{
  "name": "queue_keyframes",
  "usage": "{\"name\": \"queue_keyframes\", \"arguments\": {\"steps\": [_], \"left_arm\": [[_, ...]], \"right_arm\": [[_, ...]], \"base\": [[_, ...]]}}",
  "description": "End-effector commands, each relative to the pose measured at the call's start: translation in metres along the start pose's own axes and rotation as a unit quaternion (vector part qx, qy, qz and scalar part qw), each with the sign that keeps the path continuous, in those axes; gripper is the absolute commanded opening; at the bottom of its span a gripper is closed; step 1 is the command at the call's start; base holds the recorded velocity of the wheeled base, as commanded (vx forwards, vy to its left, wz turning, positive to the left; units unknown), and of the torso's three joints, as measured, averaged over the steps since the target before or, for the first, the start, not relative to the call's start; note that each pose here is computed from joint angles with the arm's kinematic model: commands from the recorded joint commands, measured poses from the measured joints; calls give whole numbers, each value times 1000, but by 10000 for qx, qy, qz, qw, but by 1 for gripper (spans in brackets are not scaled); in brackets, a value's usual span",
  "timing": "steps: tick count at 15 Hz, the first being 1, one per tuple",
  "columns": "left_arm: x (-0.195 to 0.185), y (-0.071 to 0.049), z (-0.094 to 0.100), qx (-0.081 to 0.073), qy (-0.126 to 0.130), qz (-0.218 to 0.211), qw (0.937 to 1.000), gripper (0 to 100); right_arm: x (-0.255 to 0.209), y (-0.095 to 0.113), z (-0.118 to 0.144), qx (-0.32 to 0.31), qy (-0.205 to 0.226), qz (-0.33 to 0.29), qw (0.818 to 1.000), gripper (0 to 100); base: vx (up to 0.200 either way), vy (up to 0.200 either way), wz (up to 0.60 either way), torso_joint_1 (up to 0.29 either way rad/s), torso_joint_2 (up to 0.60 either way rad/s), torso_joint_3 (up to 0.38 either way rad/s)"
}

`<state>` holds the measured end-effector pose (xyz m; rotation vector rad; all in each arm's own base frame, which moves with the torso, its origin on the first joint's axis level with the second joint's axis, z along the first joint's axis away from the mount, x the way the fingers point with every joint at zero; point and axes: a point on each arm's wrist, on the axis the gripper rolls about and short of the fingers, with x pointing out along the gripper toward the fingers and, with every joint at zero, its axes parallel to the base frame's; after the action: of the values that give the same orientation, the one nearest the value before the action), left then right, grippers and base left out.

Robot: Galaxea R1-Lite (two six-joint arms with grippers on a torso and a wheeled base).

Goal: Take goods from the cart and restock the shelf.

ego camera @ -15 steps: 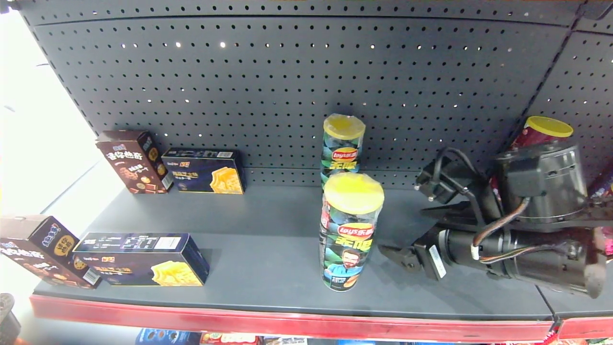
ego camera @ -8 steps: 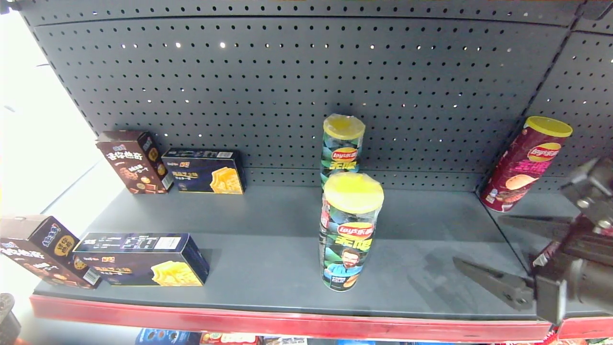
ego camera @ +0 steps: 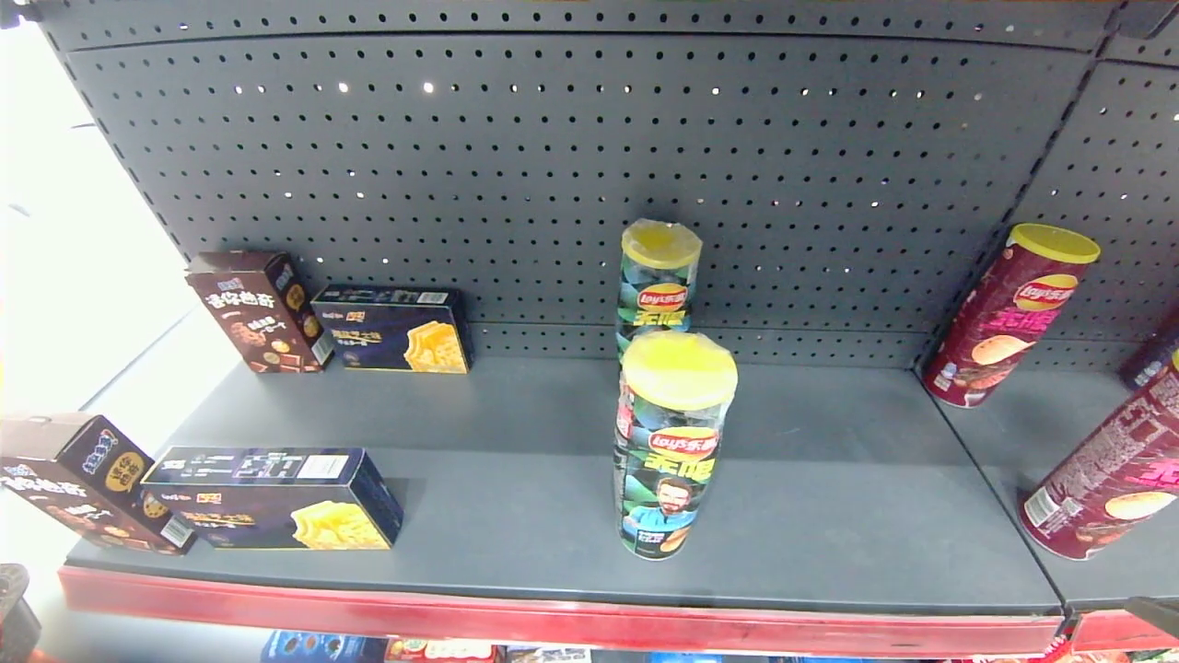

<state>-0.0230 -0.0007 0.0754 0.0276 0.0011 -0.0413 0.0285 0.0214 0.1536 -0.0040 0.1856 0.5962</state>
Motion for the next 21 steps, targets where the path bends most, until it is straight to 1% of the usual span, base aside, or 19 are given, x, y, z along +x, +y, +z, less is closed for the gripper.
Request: {"name": "queue_keyframes", "arguments": {"steps": [1,2,3,4,5,7,8,9,10,11,12,13,14,15,16,17,18,21], "left_arm": [[0,0,0,0,7,-1,10000,100],[0,0,0,0,7,7,10000,100],[0,0,0,0,7,7,10000,100],[0,0,0,0,7,7,10000,100],[0,0,0,0,7,7,10000,100],[0,0,0,0,7,7,10000,100],[0,0,0,0,7,7,10000,100],[0,0,0,0,7,7,10000,100],[0,0,0,0,7,7,10000,100],[0,0,0,0,7,7,10000,100],[0,0,0,0,7,7,10000,100],[0,0,0,0,7,7,10000,100],[0,0,0,0,7,7,10000,100],[0,0,0,-8,7,7,10000,100],[0,0,0,-8,7,7,10000,100],[0,0,0,-8,7,7,10000,100],[0,0,0,-8,7,7,10000,100],[0,0,0,0,7,22,10000,100]], "right_arm": [[-25,-5,-45,211,-465,134,9986,100],[-28,-7,-62,202,-532,162,9982,100],[-33,-8,-73,198,-556,148,9981,100],[-38,-9,-75,188,-394,66,9990,100],[-40,-9,-74,194,-370,-20,9991,100],[-34,-7,-73,291,-49,-957,9950,100],[-31,-7,-72,399,160,-1531,9873,100],[-30,-6,-72,469,183,-1946,9796,100],[-31,-6,-72,490,109,-2353,9706,100],[-33,-4,-73,534,-62,-2820,9579,100],[-36,-1,-74,569,-270,-3139,9474,100],[-37,0,-74,570,-342,-3208,9448,100],[-40,4,-79,501,-679,-3133,9459,100],[-38,4,-85,407,-744,-3201,9436,100],[-41,6,-86,94,-995,-3115,9450,100],[-40,7,-86,-15,-926,-2950,9510,100],[-40,7,-86,-9,-928,-2935,9514,100],[-40,6,-86,88,-919,-3161,9442,100]], "base": [[0,0,0,0,0,0],[0,0,0,0,0,0],[0,0,0,0,0,0],[0,0,0,0,0,0],[0,0,0,0,0,0],[0,0,0,0,0,0],[0,0,0,0,0,0],[0,0,0,0,0,0],[0,0,0,0,0,0],[0,0,0,0,0,0],[0,0,0,0,0,0],[0,0,0,0,0,0],[0,0,0,0,0,0],[0,0,0,0,0,0],[0,0,0,0,0,0],[0,0,0,0,0,0],[0,0,0,0,0,0],[0,0,0,0,0,0]]}}
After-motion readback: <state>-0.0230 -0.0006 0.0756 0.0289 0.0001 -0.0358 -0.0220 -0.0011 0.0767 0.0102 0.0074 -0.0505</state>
